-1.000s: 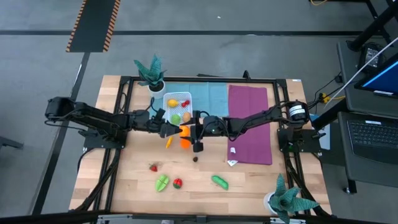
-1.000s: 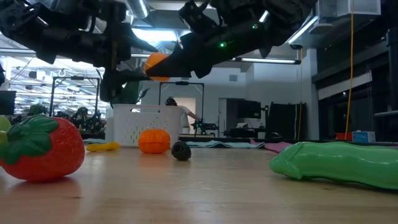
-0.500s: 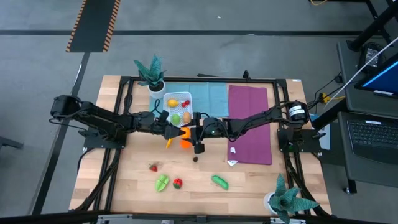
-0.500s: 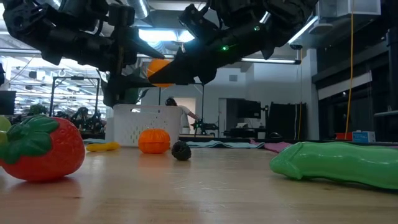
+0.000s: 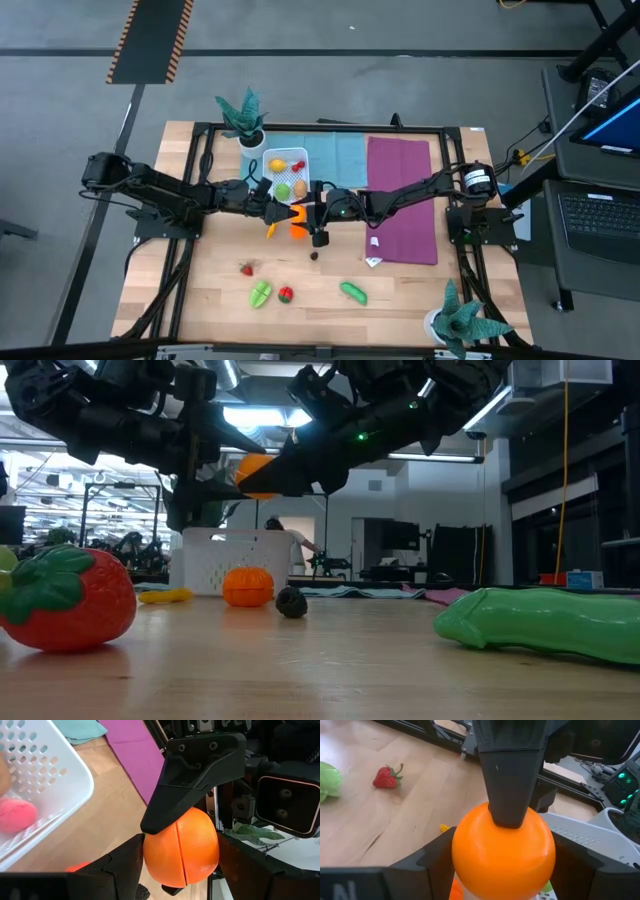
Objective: Pick and placing Produce into tupperware
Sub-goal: Put the orange into the white basket
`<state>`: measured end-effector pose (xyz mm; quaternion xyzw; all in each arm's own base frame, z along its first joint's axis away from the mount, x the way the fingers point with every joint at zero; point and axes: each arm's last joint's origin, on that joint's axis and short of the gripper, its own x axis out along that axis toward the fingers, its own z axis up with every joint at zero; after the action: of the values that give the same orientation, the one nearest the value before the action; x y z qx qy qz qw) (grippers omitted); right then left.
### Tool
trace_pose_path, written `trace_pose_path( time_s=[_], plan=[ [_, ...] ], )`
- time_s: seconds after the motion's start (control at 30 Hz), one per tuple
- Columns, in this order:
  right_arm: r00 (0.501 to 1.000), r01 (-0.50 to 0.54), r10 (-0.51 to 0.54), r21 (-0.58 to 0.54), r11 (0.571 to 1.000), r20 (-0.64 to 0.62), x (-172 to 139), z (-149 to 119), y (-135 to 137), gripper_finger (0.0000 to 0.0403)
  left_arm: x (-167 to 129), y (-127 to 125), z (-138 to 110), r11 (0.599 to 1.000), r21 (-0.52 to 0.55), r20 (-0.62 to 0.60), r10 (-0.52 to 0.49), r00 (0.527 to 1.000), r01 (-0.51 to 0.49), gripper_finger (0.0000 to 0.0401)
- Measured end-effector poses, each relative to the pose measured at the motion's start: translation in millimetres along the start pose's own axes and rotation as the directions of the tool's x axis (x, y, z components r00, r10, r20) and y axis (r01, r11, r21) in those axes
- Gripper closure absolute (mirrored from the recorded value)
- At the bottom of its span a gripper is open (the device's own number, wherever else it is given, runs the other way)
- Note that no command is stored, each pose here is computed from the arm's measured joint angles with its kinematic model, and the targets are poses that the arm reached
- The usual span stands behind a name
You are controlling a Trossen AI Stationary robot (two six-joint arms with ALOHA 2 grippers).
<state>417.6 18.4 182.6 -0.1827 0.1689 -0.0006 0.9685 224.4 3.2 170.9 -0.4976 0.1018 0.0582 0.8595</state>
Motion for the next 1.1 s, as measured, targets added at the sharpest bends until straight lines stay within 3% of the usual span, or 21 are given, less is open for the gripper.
trace_pose_path(
  time_s=[0.17, 0.37, 0.57, 0.7, 1.1],
  plan=[
    [1.0, 0.003, -0.003, -0.004, 1.0, 0.0, 0.0, 0.2, -0.1, 0.0152, 0.0, 0.0, 0.0, 1.0, 0.026, 0.0, 0.0, 1.0, 0.0, 0.0171],
    [1.0, 0.005, -0.005, -0.012, 1.0, -0.001, 0.0, 0.2, -0.2, 0.0152, 0.0, -0.3, 0.2, 0.999, 0.045, 0.002, -0.002, 1.0, 0.002, 0.022],
    [1.0, 0.004, -0.004, -0.006, 1.0, 0.001, 0.0, 0.2, -0.2, 0.014, 0.0, -0.5, 0.3, 0.998, 0.059, 0.003, -0.005, 1.0, 0.005, 0.022],
    [0.996, 0.021, -0.023, 0.023, 1.0, 0.086, -1.2, 13.3, -4.8, 0.0131, 0.9, -3.9, 2.7, 0.995, 0.095, 0.022, -0.026, 0.999, 0.024, 0.022],
    [0.998, -0.009, 0.008, 0.007, 1.0, 0.062, -1.0, 9.5, 1.3, 0.013, -0.3, -2.6, 8.9, 0.99, 0.113, -0.014, -0.079, 0.997, 0.08, 0.0221]
  ],
)
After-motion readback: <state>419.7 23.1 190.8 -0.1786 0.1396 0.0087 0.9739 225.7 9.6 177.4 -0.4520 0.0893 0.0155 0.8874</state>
